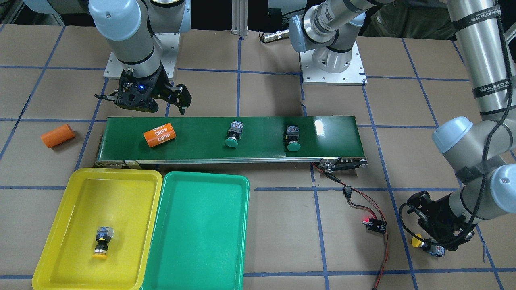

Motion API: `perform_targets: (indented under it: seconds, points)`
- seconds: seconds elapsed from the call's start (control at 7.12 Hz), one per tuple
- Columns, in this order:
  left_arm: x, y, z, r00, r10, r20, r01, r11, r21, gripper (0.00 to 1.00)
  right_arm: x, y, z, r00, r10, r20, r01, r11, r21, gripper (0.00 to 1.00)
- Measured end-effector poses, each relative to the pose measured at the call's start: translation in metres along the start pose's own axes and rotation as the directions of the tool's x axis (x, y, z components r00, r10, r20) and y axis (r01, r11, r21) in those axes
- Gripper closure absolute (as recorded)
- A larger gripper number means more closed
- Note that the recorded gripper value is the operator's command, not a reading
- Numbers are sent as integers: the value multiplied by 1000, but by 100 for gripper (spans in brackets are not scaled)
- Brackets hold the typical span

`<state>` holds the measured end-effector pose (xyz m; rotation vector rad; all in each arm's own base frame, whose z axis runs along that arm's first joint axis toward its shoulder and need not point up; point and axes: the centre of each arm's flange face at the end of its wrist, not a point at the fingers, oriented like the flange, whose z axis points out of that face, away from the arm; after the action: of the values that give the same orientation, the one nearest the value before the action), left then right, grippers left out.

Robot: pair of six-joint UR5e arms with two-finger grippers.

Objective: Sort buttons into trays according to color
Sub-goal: 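Grasp a belt green button with the right gripper while the left grasps a yellow button, then carry the green button to the green tray while the left brings a yellow button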

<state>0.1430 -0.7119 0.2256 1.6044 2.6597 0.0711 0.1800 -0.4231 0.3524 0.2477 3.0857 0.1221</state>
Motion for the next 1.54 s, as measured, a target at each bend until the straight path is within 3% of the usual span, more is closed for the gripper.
perform_targets:
  seconds: [0.42,0.98,1.26,1.54]
  points:
    - [-21,16,24,995,98,-6,-97,995,24,0,-2,-7,5,1000,5,5,-5,1000,14,0]
    - [-25,13,43,996,90,-27,-88,993,75,1,-12,-15,19,1000,-3,6,3,1000,20,0]
    - [-28,15,49,997,75,-33,-73,994,78,85,-40,-23,39,998,-57,13,56,996,63,0]
    - [-28,15,49,997,65,-32,-62,995,77,99,-55,-28,59,996,-86,12,85,994,63,0]
